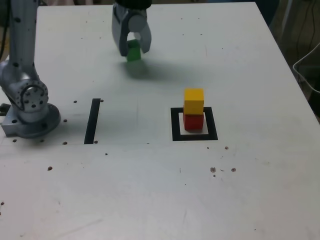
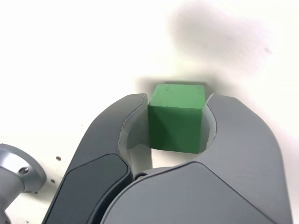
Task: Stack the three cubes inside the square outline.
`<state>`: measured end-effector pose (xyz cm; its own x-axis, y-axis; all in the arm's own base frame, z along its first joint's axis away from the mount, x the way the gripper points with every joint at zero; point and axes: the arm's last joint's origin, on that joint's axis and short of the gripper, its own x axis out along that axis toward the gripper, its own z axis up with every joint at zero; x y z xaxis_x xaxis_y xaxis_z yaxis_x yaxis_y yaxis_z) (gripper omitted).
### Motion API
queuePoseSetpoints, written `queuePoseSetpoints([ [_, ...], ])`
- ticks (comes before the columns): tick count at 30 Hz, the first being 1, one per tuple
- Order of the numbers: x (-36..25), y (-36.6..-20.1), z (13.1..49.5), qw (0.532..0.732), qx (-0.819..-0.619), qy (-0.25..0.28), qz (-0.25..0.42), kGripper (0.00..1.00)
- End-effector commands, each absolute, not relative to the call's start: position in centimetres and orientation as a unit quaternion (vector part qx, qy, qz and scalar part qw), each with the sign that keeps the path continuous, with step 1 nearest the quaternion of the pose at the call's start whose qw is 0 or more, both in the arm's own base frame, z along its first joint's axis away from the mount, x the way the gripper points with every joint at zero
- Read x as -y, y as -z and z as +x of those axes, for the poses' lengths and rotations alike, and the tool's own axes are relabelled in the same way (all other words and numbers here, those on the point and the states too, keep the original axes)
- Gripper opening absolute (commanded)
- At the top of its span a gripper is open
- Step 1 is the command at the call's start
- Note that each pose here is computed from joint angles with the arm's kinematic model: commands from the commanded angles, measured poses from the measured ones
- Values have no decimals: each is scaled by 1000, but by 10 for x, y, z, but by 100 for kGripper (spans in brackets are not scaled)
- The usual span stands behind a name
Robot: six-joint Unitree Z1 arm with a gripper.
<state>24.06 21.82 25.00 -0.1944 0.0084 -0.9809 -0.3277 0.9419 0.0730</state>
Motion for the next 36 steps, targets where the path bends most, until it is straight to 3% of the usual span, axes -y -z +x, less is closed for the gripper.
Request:
queuePoseSetpoints([
  [1, -207, -267, 248, 639, -753, -132, -86, 13],
  [6, -177, -298, 259, 656, -743, -124, -55, 13],
  [10, -157, -312, 267, 663, -738, -120, -41, 13],
  [20, -100, -329, 282, 662, -738, -129, -28, 13],
  [36, -22, -350, 297, 687, -720, -91, -30, 13],
])
